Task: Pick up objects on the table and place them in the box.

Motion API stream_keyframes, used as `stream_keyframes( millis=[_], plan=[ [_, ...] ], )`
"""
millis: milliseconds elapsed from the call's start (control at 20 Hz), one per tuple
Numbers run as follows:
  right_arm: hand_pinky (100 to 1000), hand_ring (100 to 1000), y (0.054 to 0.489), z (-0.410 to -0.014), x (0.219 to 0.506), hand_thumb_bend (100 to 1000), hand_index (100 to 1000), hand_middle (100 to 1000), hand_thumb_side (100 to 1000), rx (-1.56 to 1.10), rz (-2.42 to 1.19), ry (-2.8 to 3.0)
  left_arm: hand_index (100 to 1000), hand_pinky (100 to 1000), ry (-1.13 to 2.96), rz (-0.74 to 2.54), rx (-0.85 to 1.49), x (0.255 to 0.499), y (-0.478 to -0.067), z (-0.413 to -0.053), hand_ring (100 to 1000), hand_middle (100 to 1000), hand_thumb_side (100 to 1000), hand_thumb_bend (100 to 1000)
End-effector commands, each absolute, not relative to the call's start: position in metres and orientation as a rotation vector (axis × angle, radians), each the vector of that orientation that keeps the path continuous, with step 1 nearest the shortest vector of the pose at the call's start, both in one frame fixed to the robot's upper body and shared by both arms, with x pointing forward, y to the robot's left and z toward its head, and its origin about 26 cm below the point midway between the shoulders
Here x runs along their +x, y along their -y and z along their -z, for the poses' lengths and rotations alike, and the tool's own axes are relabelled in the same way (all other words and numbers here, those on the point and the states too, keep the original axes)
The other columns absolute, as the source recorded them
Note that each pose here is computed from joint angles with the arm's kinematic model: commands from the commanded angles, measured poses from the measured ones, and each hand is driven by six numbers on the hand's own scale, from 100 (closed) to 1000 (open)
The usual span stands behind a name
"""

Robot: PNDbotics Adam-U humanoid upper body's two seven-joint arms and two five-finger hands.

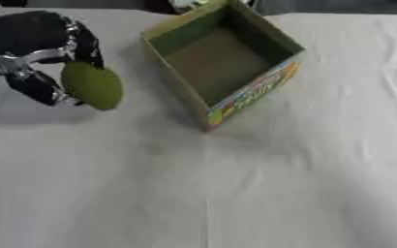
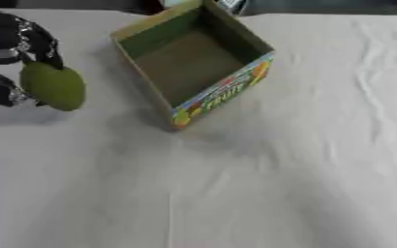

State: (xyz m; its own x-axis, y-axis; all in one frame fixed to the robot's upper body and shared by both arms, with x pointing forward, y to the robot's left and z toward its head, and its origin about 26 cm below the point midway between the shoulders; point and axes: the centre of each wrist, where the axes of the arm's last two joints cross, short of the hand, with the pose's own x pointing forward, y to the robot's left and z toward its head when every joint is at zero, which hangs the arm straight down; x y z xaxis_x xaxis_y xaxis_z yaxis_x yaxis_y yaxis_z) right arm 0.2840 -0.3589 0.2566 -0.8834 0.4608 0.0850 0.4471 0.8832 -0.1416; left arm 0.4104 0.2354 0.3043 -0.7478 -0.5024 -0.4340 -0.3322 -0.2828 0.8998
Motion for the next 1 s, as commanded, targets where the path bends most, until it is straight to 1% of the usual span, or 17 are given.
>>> stream_keyframes(
  millis=[50, 150, 200, 450, 550, 650, 700, 850, 1000],
  plan=[
    [857, 719, 0.359, -0.271, 0.280, 100, 799, 682, 485, -0.715, -0.199, 2.983, 599, 477, 1.846, 2.145, 1.223, 0.408, -0.237, -0.322, 463, 427, 100, 523],
    [856, 718, 0.358, -0.272, 0.280, 100, 798, 682, 472, -0.708, -0.191, 2.992, 596, 471, 1.886, 2.086, 1.297, 0.411, -0.236, -0.324, 460, 423, 100, 527],
    [855, 717, 0.357, -0.273, 0.280, 100, 798, 682, 469, -0.703, -0.187, 2.999, 592, 463, 1.910, 2.053, 1.326, 0.413, -0.235, -0.324, 456, 420, 100, 505],
    [855, 717, 0.353, -0.276, 0.283, 100, 797, 681, 465, -0.668, -0.177, 3.020, 585, 458, 2.015, 1.911, 1.415, 0.424, -0.231, -0.322, 455, 418, 100, 490],
    [854, 720, 0.349, -0.279, 0.284, 100, 797, 683, 449, -0.642, -0.175, 3.032, 578, 452, 2.072, 1.845, 1.438, 0.428, -0.227, -0.323, 453, 417, 100, 475],
    [852, 722, 0.344, -0.283, 0.286, 100, 797, 683, 392, -0.617, -0.184, 3.046, 575, 449, 2.113, 1.787, 1.451, 0.431, -0.224, -0.323, 451, 416, 100, 459],
    [852, 722, 0.342, -0.284, 0.287, 100, 796, 684, 416, -0.601, -0.191, 3.053, 571, 446, 2.128, 1.761, 1.455, 0.433, -0.223, -0.322, 450, 413, 100, 449],
    [851, 722, 0.336, -0.288, 0.289, 100, 796, 685, 406, -0.560, -0.201, 3.070, 567, 444, 2.162, 1.690, 1.467, 0.438, -0.222, -0.321, 446, 412, 100, 430],
    [849, 723, 0.333, -0.291, 0.291, 100, 796, 685, 389, -0.527, -0.200, 3.088, 559, 439, 2.194, 1.621, 1.470, 0.442, -0.222, -0.322, 441, 408, 100, 378]
  ],
)
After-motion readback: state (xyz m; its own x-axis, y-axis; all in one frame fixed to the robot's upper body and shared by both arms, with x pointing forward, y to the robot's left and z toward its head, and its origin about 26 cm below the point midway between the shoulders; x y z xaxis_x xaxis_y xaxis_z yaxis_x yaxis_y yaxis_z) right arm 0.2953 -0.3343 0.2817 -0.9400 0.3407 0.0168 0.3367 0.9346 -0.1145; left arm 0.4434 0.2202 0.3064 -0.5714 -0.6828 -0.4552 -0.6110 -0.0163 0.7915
